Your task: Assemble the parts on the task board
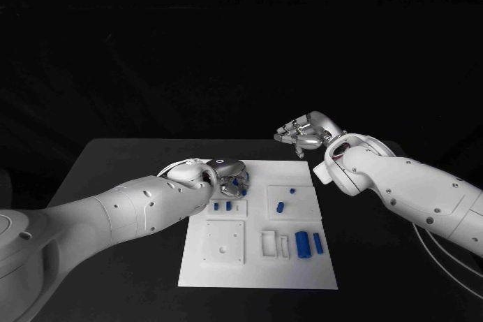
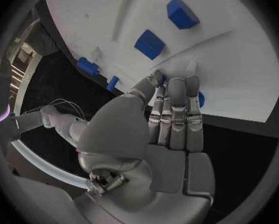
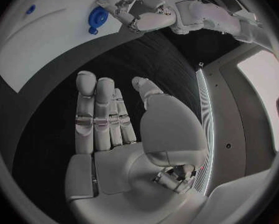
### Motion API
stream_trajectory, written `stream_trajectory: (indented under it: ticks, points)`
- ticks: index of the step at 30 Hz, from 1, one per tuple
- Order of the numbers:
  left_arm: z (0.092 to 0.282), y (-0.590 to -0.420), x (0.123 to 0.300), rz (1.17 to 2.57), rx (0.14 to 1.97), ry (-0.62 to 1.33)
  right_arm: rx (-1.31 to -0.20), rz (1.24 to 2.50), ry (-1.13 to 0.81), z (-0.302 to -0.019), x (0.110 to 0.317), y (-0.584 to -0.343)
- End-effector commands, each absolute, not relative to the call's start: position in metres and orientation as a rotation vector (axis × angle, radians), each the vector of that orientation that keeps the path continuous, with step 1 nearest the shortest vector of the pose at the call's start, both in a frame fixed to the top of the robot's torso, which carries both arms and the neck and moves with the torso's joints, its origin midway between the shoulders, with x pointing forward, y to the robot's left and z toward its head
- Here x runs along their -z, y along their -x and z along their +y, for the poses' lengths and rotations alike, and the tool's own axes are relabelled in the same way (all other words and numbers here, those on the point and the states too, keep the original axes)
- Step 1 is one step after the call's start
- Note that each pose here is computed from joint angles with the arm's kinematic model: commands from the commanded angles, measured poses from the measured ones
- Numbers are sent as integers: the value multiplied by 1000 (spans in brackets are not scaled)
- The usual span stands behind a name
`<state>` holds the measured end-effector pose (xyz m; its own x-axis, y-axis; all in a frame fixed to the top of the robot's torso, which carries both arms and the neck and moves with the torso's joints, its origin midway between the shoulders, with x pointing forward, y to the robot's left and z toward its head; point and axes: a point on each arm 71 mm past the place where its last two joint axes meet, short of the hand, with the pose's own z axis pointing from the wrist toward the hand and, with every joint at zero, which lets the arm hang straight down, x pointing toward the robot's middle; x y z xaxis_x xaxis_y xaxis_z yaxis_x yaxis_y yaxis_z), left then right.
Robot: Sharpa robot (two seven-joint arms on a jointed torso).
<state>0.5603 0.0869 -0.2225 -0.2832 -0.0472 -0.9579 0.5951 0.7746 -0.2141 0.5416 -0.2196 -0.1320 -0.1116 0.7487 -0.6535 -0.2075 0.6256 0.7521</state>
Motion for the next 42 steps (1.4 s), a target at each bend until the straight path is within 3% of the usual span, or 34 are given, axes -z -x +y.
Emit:
stream_trajectory:
  ticks: [1,30,42]
  points:
    - [83,-558,225,1763,684,-433,-874,1469,-457,-217,130,-541]
    - [82,-557,235,1849,662,-443,-879,1472,-453,-215,129,-541]
    - [85,-558,234,1815,667,-413,-880,1470,-451,-215,129,-541]
